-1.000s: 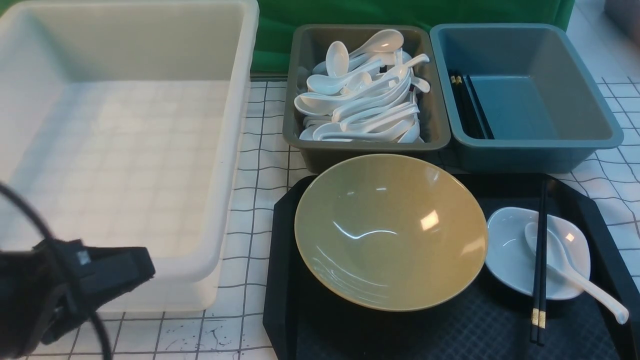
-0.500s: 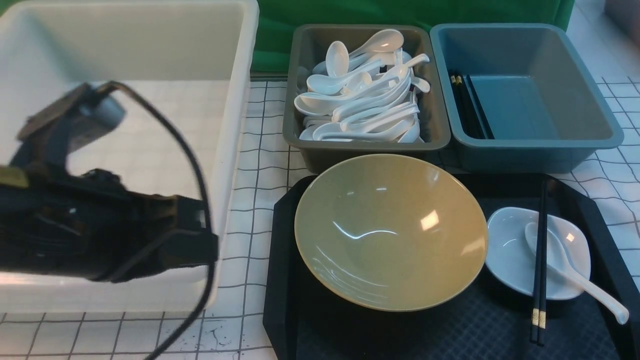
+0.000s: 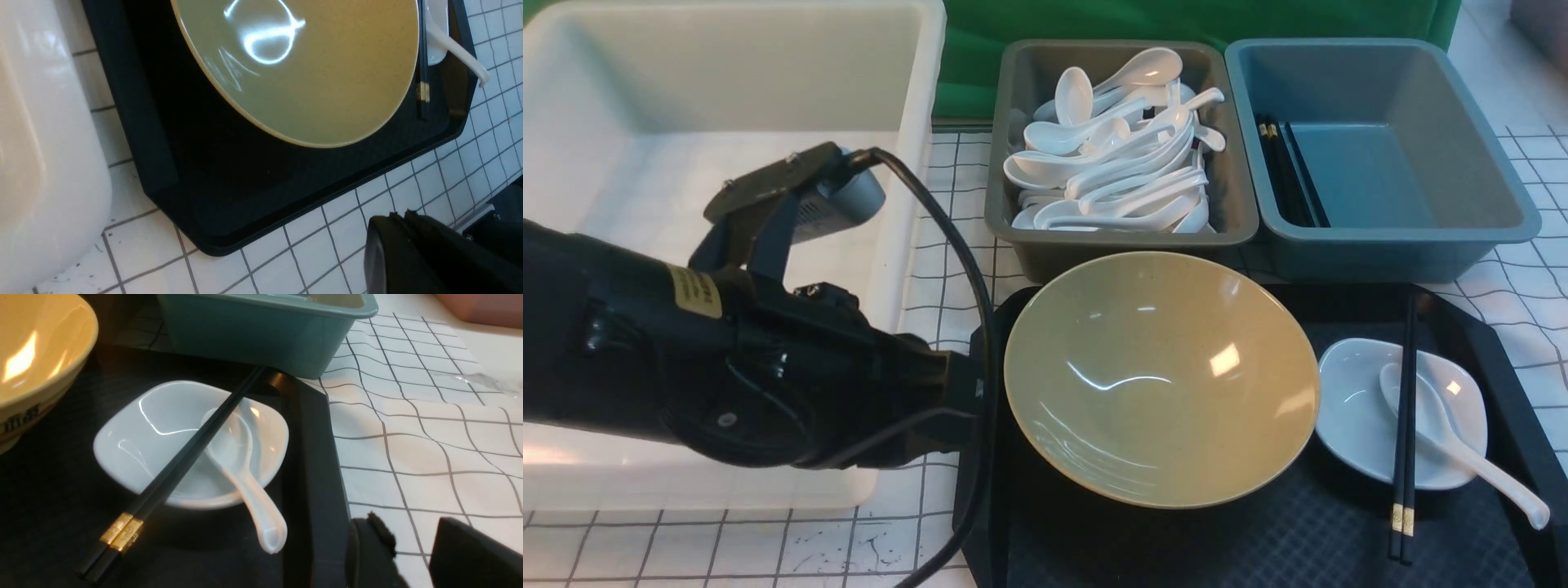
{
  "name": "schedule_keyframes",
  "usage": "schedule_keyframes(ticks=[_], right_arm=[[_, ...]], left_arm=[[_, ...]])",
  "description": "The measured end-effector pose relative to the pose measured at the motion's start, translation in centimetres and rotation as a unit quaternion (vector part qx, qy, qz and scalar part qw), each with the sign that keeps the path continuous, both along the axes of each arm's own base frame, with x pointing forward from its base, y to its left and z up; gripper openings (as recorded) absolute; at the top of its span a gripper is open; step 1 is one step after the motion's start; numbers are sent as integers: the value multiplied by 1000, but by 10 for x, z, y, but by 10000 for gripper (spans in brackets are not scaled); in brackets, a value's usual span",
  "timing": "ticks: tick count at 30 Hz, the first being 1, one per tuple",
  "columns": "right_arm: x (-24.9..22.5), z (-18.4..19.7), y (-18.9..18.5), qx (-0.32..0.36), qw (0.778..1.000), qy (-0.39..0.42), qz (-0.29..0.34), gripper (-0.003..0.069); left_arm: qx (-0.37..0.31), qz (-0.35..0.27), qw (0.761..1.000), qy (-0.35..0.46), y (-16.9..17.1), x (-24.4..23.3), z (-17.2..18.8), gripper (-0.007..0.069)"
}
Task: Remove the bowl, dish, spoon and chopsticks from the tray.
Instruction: Use the left arm to grab the yellow noodle bowl on the left
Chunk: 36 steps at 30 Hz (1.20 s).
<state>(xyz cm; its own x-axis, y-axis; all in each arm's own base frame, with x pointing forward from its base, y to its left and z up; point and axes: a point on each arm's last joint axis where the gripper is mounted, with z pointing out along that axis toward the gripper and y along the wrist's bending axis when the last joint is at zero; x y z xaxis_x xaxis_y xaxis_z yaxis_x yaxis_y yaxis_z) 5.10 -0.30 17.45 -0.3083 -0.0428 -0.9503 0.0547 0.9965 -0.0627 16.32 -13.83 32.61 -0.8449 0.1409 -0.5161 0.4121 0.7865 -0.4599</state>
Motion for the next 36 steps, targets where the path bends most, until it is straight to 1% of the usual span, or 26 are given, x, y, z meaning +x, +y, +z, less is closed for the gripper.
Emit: schedule_keyframes(ticks=[8,17,23,25,26,27,29,36], right_arm=[[0,0,0,0,1000,0,0,235],[0,0,0,0,1000,0,0,235],[0,0,0,5,1000,-1,-1,235],[0,1,1,35,999,-7,-7,235],[1,1,1,69,997,-13,-14,235],[1,1,1,73,997,-14,-15,235],[1,2,2,127,991,-23,-28,235],[2,3,2,221,973,-44,-53,235]], left_arm=[[-14,7,999,-31,-1,5,4,-1],[-36,-3,999,-35,-5,4,6,-1],[-36,-6,999,-36,-5,4,7,-1],[-36,-7,999,-36,-5,4,7,-1],[-36,-6,999,-36,-5,4,7,-1],[-36,-6,999,-36,-5,4,7,-1],[-36,-7,999,-36,-5,4,7,-1],[-36,-7,999,-36,-5,4,6,-1]])
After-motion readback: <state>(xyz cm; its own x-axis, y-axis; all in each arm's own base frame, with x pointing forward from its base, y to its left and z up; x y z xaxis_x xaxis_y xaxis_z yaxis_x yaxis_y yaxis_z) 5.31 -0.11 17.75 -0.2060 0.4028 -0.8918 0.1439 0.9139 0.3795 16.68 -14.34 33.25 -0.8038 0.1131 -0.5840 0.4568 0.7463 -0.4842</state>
